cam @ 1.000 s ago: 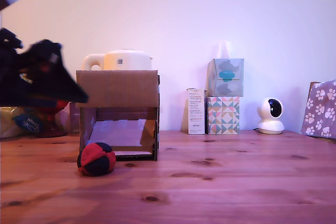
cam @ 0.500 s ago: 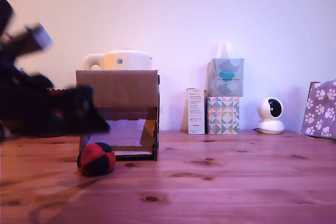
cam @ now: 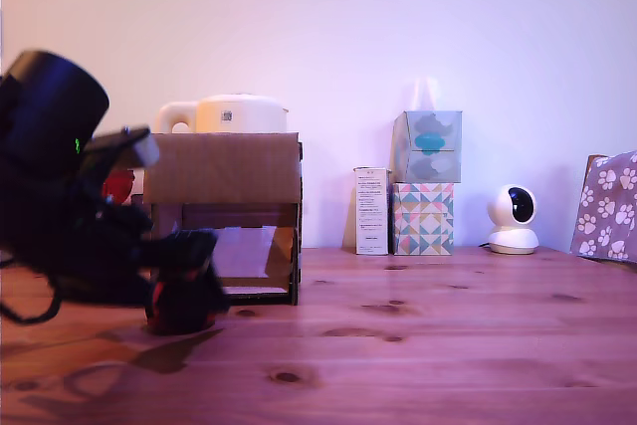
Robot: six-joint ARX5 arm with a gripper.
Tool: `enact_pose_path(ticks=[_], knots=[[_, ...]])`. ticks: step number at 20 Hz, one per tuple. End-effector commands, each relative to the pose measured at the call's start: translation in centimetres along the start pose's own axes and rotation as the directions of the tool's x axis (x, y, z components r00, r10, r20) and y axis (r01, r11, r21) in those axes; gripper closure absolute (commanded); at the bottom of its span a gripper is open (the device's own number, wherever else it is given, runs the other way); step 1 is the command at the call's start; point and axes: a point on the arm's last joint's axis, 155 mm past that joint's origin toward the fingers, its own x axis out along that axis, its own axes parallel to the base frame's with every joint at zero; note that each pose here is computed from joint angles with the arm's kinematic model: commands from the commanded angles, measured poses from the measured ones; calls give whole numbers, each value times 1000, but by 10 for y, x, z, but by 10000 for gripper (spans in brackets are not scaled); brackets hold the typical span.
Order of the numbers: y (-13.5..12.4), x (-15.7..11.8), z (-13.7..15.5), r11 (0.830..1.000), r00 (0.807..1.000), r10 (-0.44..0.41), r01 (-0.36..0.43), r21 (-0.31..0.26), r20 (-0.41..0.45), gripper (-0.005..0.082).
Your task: Drop the footbag into the cardboard dice tower
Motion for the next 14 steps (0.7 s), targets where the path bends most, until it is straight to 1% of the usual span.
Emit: enact_pose_path(ticks=[1, 2, 3, 8, 11, 14], knots=[[2, 1, -9, 1000, 1000, 4, -4, 1, -22, 548], [2, 1, -9, 1000, 1000, 3, -3, 2, -21, 685], [2, 1, -8, 1000, 1000, 0, 0, 3, -19, 748], [-1, -10, 12, 1000, 1000, -7, 7, 6, 23, 752], [-4, -27, 24, 1000, 1000, -11, 11, 6, 19, 752], [-10, -51, 38, 1000, 999, -26, 26, 4, 19, 753]])
